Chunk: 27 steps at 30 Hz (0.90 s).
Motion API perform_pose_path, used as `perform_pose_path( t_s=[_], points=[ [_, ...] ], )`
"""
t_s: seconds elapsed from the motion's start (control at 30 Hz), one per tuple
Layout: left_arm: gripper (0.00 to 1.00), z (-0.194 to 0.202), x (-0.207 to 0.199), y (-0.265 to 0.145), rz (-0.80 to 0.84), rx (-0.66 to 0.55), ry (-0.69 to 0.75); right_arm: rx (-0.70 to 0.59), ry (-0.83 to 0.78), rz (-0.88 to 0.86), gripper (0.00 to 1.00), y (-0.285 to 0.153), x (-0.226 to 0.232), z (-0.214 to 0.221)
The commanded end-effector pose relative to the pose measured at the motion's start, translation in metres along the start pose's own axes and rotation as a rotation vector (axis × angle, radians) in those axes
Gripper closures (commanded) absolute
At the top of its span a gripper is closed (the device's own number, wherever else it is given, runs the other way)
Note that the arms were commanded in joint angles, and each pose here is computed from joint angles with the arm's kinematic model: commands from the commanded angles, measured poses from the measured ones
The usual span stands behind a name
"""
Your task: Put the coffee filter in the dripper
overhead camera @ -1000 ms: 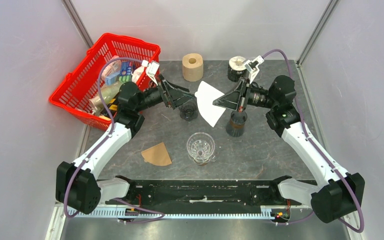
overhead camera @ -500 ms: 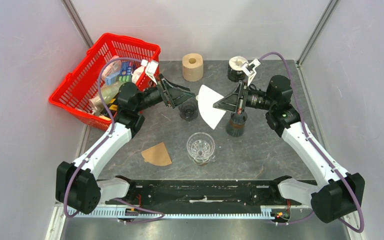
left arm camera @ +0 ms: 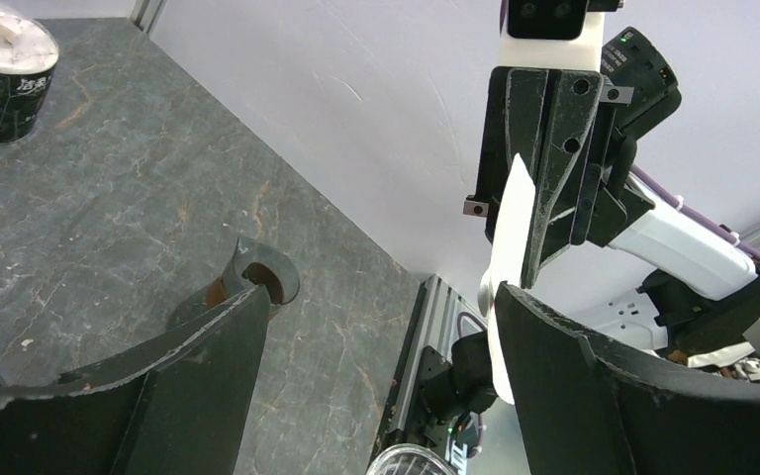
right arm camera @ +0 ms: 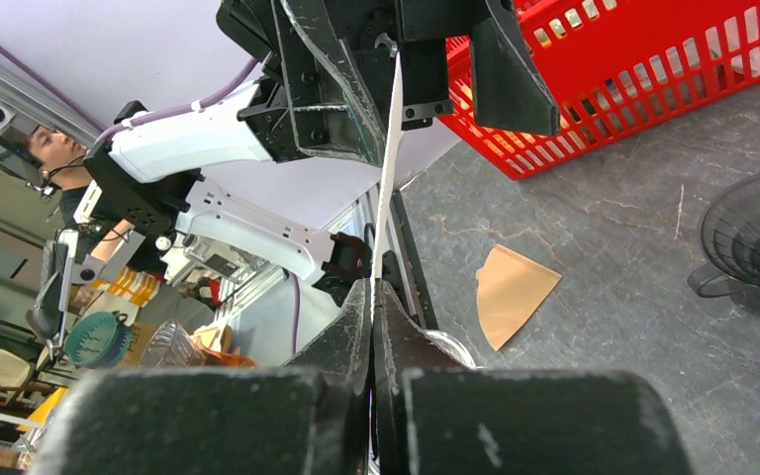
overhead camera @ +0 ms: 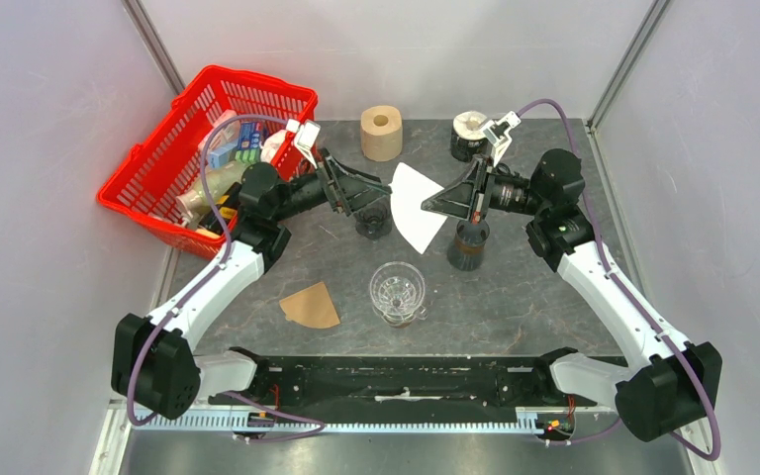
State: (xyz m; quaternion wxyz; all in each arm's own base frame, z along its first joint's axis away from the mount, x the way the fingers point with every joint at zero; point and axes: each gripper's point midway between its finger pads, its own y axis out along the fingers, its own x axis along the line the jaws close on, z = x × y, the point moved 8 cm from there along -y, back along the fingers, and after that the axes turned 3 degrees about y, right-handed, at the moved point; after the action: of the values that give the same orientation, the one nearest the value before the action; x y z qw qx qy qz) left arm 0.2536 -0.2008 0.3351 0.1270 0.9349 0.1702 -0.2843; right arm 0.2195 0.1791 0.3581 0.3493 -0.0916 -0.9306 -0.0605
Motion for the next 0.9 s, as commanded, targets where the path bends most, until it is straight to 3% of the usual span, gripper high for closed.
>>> perform_pose_path(
  t_s=[0.0, 0.87],
  points=[
    [0.1, -0.005, -0.0084, -0.0003, 0.014, -0.028, 0.017, -0.007, -0.043, -0.051, 1.0, -0.0021, 0.0123, -0.0037],
    [0.1, -0.0053, -0.0131, -0.0032, 0.0, -0.039, 0.028, 0.001, -0.044, -0.071, 1.0, -0.002, 0.0167, -0.0027]
  ],
)
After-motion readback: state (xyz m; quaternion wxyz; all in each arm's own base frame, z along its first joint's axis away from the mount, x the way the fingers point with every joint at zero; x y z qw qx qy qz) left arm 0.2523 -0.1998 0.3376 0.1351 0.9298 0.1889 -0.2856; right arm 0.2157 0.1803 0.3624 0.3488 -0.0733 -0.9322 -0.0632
